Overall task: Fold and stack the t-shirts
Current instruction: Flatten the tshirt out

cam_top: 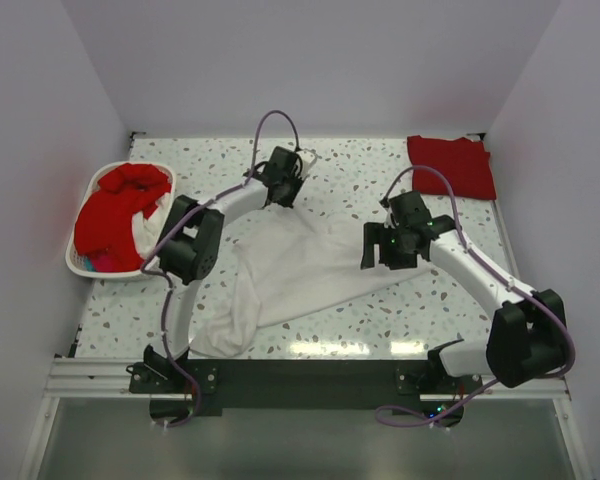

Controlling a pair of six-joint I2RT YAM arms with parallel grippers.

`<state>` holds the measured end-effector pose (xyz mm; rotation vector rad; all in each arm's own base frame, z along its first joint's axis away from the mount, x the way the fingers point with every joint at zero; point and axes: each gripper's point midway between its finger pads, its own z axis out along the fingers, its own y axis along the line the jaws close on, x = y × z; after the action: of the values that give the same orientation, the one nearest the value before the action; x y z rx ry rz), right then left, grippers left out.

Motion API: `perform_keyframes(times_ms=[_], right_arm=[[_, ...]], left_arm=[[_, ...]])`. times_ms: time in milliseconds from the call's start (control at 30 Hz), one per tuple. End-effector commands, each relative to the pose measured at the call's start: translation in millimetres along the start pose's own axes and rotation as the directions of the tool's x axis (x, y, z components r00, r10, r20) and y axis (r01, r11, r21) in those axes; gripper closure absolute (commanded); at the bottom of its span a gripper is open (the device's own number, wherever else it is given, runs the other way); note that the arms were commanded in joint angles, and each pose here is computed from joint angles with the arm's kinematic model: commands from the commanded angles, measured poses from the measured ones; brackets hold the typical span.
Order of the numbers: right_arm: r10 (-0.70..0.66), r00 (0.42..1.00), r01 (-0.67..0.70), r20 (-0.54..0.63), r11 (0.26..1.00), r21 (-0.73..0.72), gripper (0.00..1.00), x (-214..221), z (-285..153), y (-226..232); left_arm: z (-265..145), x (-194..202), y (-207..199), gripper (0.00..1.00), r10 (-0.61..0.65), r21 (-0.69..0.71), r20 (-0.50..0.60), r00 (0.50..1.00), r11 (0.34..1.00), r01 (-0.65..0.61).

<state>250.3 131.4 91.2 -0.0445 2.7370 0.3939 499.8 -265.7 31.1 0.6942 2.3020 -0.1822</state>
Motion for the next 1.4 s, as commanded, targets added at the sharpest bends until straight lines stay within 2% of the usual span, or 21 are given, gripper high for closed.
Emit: perform_keyframes(times_ms=[0, 67, 133, 167, 333, 467, 733, 867, 1000, 1133, 1367], right_arm=[[-0.014, 0.994, 0.007, 0.111, 0.998, 0.061, 0.21, -38.2, -10.0, -2.6], [-0.004, 0.991, -0.01, 0.136, 0.995, 0.101, 0.21, -48.0, -8.8, -10.5], [0.013, 0.986, -0.035, 0.165, 0.991, 0.13, 0.22, -59.9, -8.2, -18.4], [0.049, 0.984, -0.073, 0.169, 0.987, 0.143, 0.22, -64.5, -5.6, -28.7], [0.171, 0.952, -0.214, 0.255, 0.964, 0.155, 0.26, -92.7, -4.7, -60.5], [0.181, 0.946, -0.233, 0.269, 0.956, 0.176, 0.27, -112.4, 3.3, -70.1], [0.245, 0.908, -0.321, 0.34, 0.928, 0.188, 0.28, -155.0, 24.7, -89.0], [0.235, 0.91, -0.32, 0.34, 0.922, 0.217, 0.31, -172.3, 41.8, -98.9], [0.183, 0.912, -0.264, 0.368, 0.947, 0.185, 0.32, -198.6, 50.0, -94.2], [0.131, 0.93, -0.196, 0.342, 0.967, 0.163, 0.32, -211.1, 68.1, -92.5], [0.017, 0.945, -0.043, 0.326, 0.996, 0.074, 0.33, -237.8, 92.5, -74.8]], left_arm=[[-86.9, -49.9, 46.3, 1.0, -0.014, -0.222, 0.117, 0.993, 0.974, 0.04], [-131.2, -65.7, 58.7, 1.0, -0.024, -0.286, 0.178, 0.984, 0.955, 0.075], [-150.3, -55.9, 61.9, 1.0, -0.045, -0.309, 0.177, 0.983, 0.946, 0.099], [-174.1, -62.4, 65.5, 1.0, -0.046, -0.325, 0.216, 0.975, 0.938, 0.116], [-208.4, -30.7, 60.3, 1.0, -0.113, -0.314, 0.233, 0.966, 0.931, 0.185], [-237.0, -22.4, 52.9, 1.0, -0.135, -0.27, 0.297, 0.945, 0.938, 0.219], [-257.9, -3.3, 55.8, 1.0, -0.14, -0.289, 0.339, 0.93, 0.925, 0.245], [-276.9, -1.0, 77.6, 1.0, -0.161, -0.375, 0.381, 0.911, 0.873, 0.311], [-291.9, -2.1, 105.2, 1.0, -0.24, -0.399, 0.426, 0.872, 0.815, 0.419], [-286.5, 2.1, 120.4, 1.0, -0.292, -0.366, 0.448, 0.845, 0.802, 0.472], [-256.3, 18.1, 118.9, 1.0, -0.282, -0.361, 0.415, 0.865, 0.822, 0.441]])
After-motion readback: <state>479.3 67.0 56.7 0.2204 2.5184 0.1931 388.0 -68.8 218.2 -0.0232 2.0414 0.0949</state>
